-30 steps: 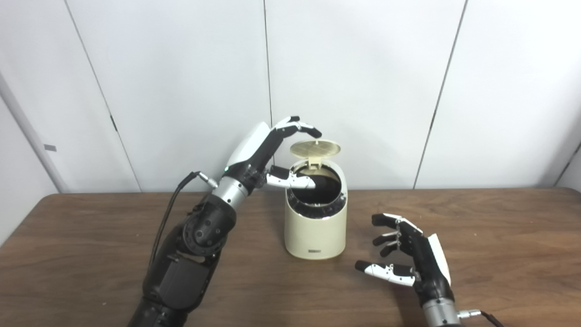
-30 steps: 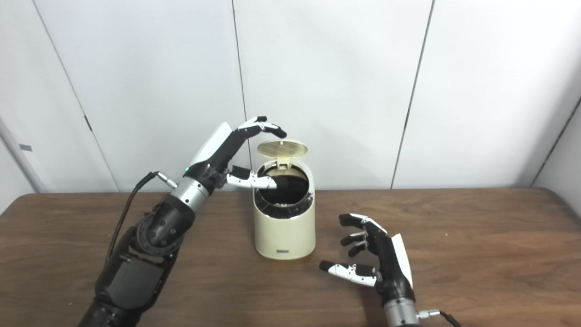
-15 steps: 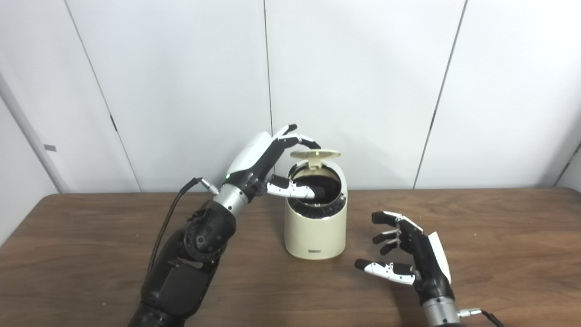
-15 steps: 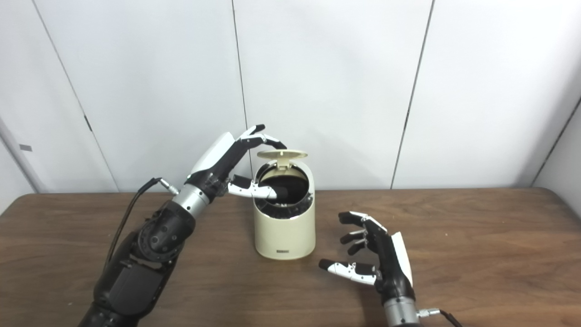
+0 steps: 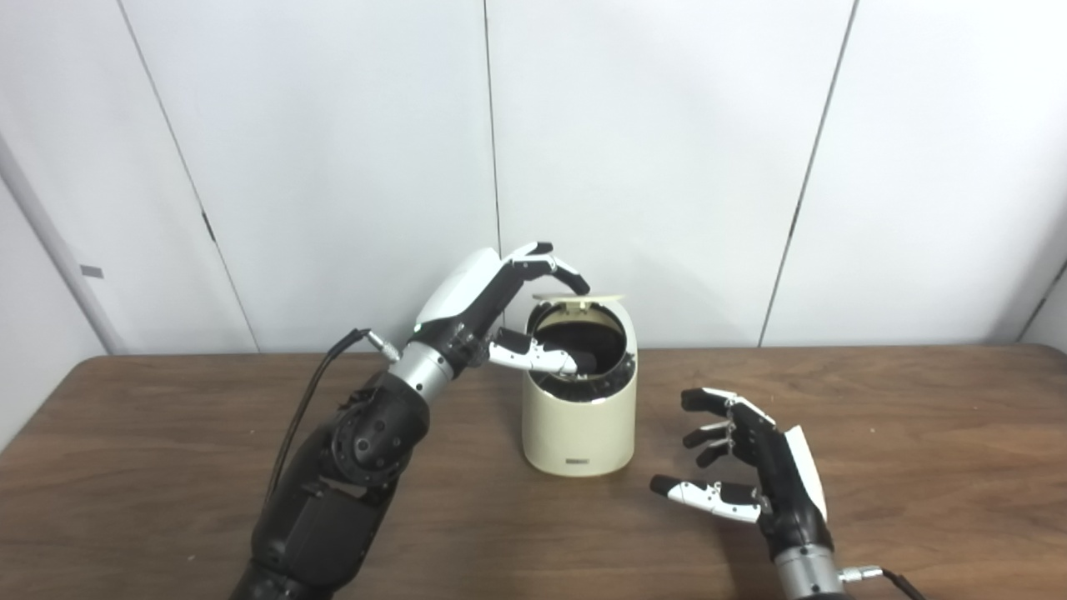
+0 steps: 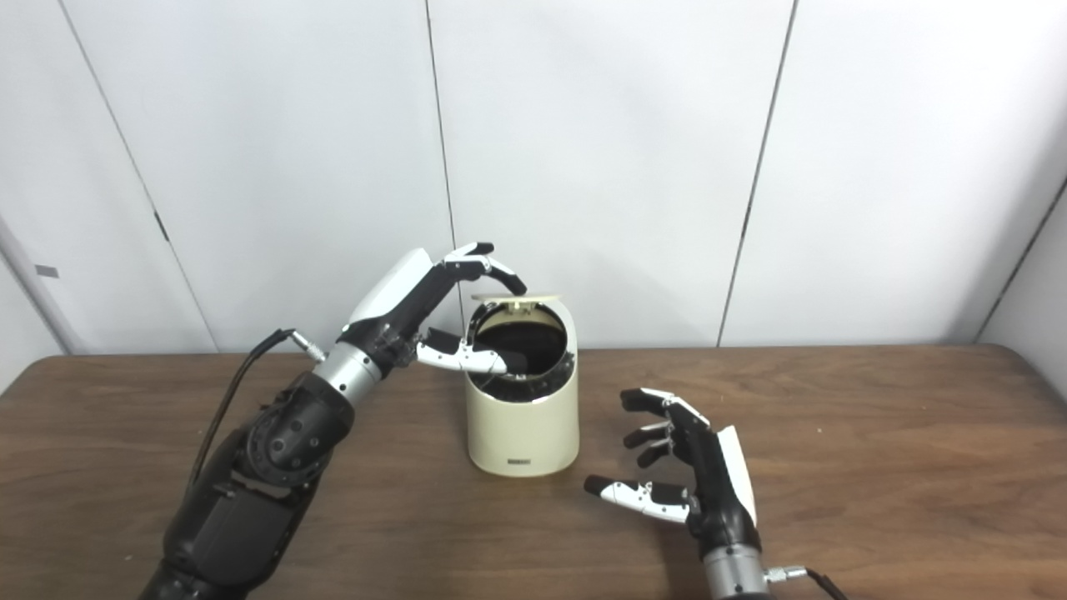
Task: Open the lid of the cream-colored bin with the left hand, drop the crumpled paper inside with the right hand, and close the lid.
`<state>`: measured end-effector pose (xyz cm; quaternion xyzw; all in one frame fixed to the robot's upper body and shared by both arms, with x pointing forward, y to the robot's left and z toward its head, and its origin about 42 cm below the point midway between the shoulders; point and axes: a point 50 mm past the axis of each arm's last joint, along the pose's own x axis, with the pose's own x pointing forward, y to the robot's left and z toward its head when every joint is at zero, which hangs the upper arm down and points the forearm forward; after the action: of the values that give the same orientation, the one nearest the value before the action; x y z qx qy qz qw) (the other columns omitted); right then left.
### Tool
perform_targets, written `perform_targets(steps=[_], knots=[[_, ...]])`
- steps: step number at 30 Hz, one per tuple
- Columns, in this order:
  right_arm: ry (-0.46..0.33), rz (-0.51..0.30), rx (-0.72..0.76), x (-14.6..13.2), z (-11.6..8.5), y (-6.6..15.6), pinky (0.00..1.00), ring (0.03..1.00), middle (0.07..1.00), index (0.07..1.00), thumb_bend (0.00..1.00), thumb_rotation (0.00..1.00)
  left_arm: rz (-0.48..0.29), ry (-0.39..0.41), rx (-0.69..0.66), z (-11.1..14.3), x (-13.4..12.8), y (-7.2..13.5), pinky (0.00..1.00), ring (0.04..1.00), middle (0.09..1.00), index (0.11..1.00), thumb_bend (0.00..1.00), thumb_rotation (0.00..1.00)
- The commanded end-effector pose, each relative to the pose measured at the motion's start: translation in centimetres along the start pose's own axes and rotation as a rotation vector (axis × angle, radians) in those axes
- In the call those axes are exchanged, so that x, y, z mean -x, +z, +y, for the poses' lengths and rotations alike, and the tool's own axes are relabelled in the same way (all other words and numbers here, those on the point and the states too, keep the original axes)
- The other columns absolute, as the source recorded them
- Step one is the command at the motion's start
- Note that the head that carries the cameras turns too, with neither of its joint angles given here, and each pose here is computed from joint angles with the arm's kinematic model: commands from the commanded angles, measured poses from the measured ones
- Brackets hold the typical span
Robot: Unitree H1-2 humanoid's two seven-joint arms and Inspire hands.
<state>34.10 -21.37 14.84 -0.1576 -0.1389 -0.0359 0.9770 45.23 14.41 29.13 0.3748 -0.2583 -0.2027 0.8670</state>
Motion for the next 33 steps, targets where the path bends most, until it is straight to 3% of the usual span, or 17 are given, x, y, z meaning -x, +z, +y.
perform_targets(steps=[1,20,29,33], knots=[[-0.012,-0.062,-0.013,-1.2,-0.1,1.7,0.40,0.541,0.712,0.681,0.78,0.01,-0.060,0.040,-0.045,1.9,-0.6,1.5,0.84,0.941,0.750,0.686,0.92,0.30],[0.000,-0.053,-0.009,-1.3,0.2,1.9,0.41,0.542,0.712,0.687,0.77,0.03,-0.062,0.004,-0.061,1.2,1.2,0.9,0.87,0.960,0.740,0.680,0.93,0.28],[-0.001,-0.049,-0.002,-1.4,0.3,2.1,0.42,0.540,0.707,0.696,0.77,0.07,-0.063,-0.008,-0.073,1.0,1.8,0.7,0.84,0.945,0.704,0.675,0.93,0.29],[0.000,-0.052,-0.007,-1.4,0.4,2.3,0.43,0.527,0.703,0.697,0.77,0.04,-0.061,-0.006,-0.076,0.9,1.9,0.6,0.82,0.930,0.691,0.666,0.95,0.31]])
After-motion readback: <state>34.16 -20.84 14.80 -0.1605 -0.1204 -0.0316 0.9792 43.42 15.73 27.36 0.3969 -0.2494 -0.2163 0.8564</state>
